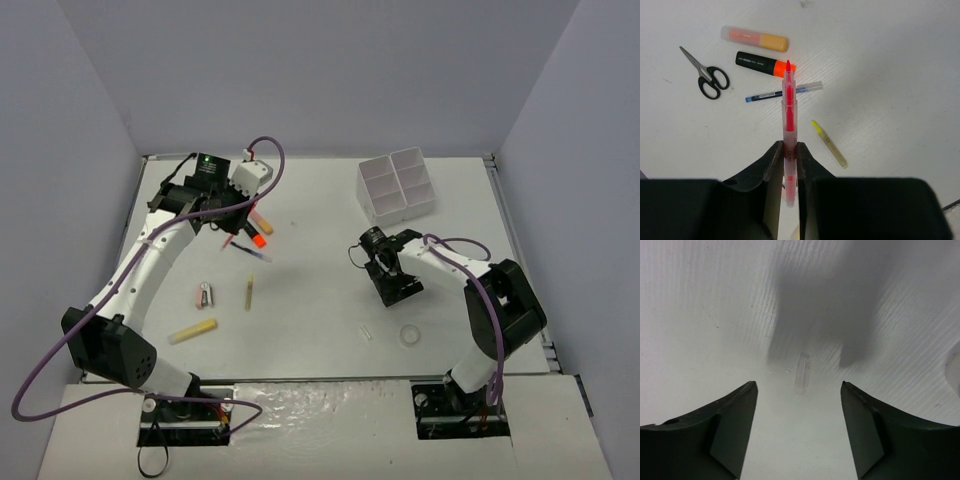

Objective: Sort the stationery into containers
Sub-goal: Close the pen cap on the pen.

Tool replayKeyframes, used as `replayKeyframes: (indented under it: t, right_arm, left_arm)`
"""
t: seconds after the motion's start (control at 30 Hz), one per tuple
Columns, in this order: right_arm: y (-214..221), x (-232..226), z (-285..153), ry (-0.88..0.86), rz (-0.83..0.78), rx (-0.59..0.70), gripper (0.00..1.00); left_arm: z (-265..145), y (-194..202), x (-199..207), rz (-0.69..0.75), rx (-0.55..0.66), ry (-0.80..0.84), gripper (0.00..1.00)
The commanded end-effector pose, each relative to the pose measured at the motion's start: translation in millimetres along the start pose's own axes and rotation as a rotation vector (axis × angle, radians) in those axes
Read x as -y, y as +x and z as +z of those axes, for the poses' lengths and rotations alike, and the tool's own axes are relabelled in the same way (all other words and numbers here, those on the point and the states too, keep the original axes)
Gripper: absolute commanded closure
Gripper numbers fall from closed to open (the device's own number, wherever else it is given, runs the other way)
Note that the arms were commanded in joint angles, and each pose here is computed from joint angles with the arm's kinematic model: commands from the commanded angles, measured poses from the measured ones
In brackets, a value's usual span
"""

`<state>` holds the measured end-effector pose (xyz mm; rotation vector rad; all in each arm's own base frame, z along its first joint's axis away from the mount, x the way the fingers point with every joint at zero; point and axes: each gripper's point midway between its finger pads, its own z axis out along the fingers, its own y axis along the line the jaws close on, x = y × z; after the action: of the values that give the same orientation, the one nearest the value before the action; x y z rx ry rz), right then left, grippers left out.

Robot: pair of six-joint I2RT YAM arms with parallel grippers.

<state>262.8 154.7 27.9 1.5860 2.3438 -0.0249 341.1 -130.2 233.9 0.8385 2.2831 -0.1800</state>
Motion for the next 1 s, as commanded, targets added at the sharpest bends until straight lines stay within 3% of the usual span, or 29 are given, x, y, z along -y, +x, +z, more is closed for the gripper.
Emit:
replayKeyframes:
  t: [0.0, 0.53, 0.63, 0.83, 0.97]
  right_arm:
    - [-17, 10, 0, 0.03, 0.057, 0.069, 0.38]
    - [2, 8, 22, 0.039, 0.033, 0.037, 0.44]
    - [2, 11, 25, 0.043, 0.042, 0.042, 0.51]
    - [4, 16, 30, 0.054, 0.042, 0.037, 0.75]
    - [6, 18, 34, 0.055, 0.034, 0.029, 0.81]
  left_arm:
    - [-20, -21, -11, 0.004, 0.09, -0.058, 1.0]
    - [-28, -21, -17, 0.021, 0.103, -0.1, 1.0]
    - [-28, -21, -18, 0.024, 0.102, -0.104, 1.0]
    - [-28, -21, -20, 0.026, 0.103, -0.109, 1.0]
    - [-29, -21, -24, 0.021, 0.103, -0.116, 1.0]
